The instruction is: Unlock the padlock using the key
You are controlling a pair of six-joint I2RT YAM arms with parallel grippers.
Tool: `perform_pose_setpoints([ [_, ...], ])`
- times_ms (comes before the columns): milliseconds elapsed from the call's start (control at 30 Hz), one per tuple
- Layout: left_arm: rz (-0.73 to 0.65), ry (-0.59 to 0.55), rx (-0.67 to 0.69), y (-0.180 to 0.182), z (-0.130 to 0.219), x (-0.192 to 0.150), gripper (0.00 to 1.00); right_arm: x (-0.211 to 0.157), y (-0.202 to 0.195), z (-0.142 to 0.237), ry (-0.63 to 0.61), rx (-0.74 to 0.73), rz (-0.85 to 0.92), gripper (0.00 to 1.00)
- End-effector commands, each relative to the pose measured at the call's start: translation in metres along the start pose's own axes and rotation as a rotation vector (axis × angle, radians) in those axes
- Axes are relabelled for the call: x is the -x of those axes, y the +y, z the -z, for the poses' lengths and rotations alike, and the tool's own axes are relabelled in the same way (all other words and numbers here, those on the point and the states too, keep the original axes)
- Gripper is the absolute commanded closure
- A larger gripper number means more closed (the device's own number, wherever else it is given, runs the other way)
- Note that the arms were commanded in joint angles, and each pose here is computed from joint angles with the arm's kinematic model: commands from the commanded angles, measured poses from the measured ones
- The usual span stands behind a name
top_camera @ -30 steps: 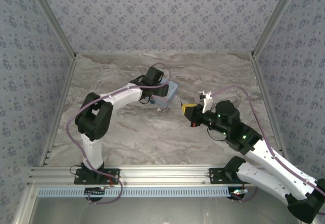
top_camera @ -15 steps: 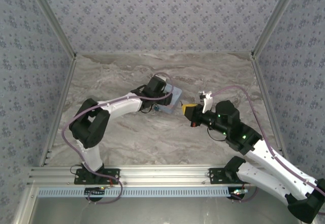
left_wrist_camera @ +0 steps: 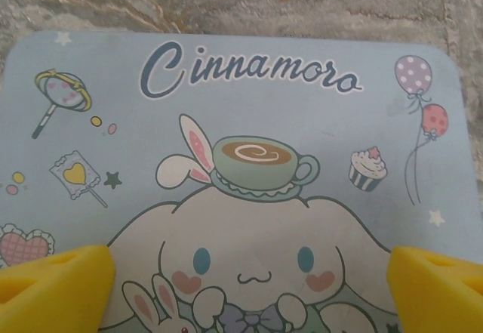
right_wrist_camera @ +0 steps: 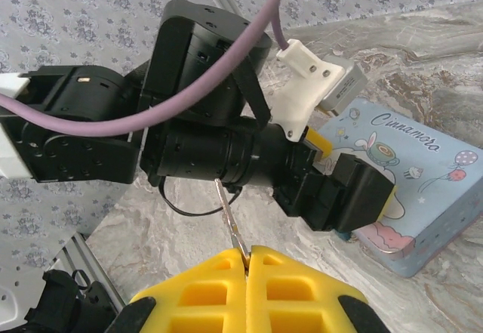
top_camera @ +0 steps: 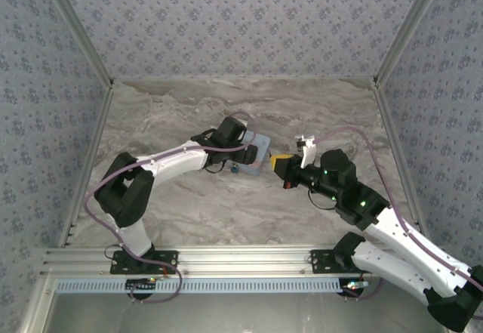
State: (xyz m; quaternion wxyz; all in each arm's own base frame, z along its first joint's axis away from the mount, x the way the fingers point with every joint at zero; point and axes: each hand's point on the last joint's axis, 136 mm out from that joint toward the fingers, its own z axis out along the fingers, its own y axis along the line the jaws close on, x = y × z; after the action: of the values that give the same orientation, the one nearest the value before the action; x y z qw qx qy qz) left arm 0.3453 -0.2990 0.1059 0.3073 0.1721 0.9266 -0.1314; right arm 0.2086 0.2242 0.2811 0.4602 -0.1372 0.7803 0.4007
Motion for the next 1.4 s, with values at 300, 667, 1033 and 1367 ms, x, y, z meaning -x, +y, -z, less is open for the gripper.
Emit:
perform_pose_setpoints([
  [300,0.137,-0.097,-0.195,0.006,0.082,-0.003,0.02,0.006,0.004,0.004,-0.025,0.010,0.016,1.00],
  [667,0.253,-0.047,-0.454,-0.021,0.063,-0.060,0.04,0.010,0.008,-0.003,-0.012,0.020,0.043,1.00],
  [1033,0.210,-0.107,-0.473,-0.004,0.019,-0.066,0.09,0.009,0.006,0.004,-0.031,0.017,0.045,1.00],
  [1367,0.243,-0.163,-0.465,0.019,0.003,-0.057,0.12,0.004,0.002,-0.003,-0.018,0.007,0.020,1.00],
])
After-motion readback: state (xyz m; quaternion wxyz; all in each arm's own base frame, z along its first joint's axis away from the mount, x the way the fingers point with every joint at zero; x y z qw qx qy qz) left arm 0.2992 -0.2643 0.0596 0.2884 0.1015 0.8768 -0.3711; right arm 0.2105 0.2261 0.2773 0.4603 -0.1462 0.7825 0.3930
